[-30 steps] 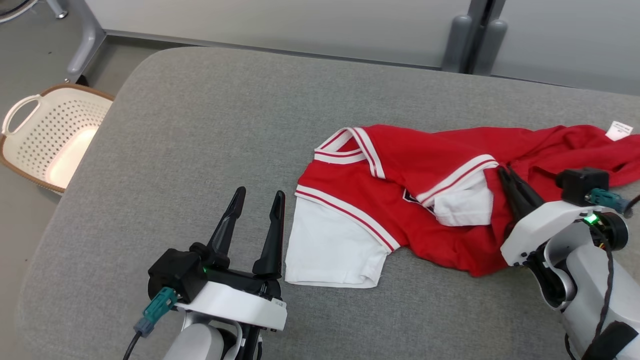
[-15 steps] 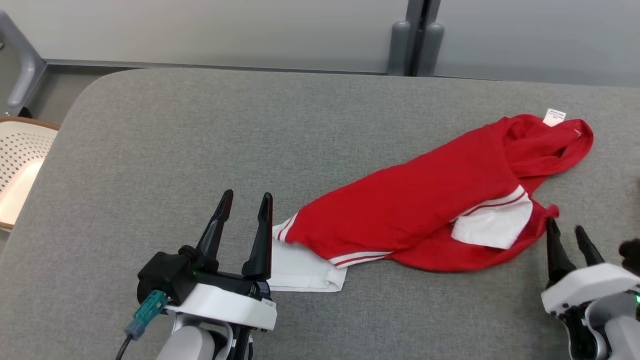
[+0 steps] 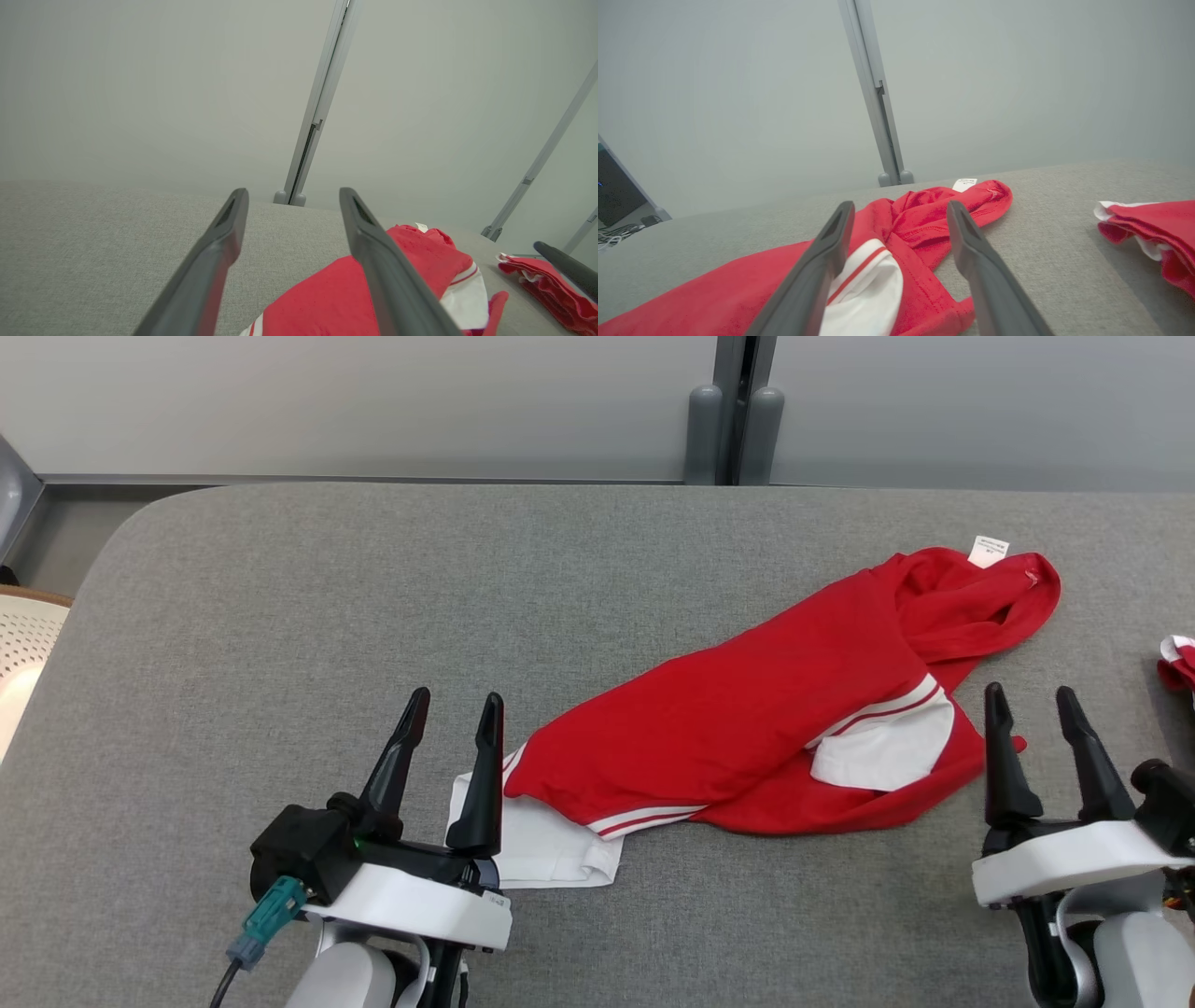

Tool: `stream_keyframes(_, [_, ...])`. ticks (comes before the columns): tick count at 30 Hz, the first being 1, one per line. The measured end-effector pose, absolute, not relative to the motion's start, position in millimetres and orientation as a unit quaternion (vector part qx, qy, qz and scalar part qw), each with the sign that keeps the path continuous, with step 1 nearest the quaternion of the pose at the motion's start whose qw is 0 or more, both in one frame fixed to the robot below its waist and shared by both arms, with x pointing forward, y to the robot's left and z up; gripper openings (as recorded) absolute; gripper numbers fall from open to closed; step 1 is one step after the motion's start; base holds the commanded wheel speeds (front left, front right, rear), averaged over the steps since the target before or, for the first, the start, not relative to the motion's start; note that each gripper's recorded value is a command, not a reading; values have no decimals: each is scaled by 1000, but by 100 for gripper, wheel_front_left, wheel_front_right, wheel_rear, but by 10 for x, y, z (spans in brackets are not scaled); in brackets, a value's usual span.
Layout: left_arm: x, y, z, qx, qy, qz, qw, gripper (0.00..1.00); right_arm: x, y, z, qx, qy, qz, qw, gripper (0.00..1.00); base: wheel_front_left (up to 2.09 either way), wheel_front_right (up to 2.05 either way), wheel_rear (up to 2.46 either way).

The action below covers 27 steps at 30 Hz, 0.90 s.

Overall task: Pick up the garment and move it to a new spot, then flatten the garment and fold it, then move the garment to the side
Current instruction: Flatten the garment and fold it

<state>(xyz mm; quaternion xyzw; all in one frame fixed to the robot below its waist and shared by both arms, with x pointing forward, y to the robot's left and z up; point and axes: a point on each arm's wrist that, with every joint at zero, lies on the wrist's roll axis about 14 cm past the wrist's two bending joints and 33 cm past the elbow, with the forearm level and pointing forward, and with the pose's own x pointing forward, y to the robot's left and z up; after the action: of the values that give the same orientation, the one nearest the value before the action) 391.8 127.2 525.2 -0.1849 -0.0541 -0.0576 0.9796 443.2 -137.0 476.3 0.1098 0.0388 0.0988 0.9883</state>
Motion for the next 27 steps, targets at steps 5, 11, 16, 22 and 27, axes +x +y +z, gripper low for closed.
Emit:
stream_keyframes(5, [3911,1265,5281,-184,-59,-61,979,100,4332,-1217,4836,118,19,120,986,100,0,0,0])
stream_keyframes(11, [3907,1272,5285,-180,-60,-61,980,100,4233,-1193,4659,115,40,117,986,100,0,0,0])
stream_keyframes(16, [3905,1282,5247,-179,-55,-60,980,100,4291,-1225,4527,111,67,109,985,100,0,0,0])
stream_keyframes(22, [3905,1303,5166,-181,-43,-54,981,100,4498,-1208,4353,98,116,113,982,100,0,0,0])
stream_keyframes(27, [3902,1396,5100,-183,-34,-37,982,100,4594,-1069,4165,94,161,133,973,0,0,0,0])
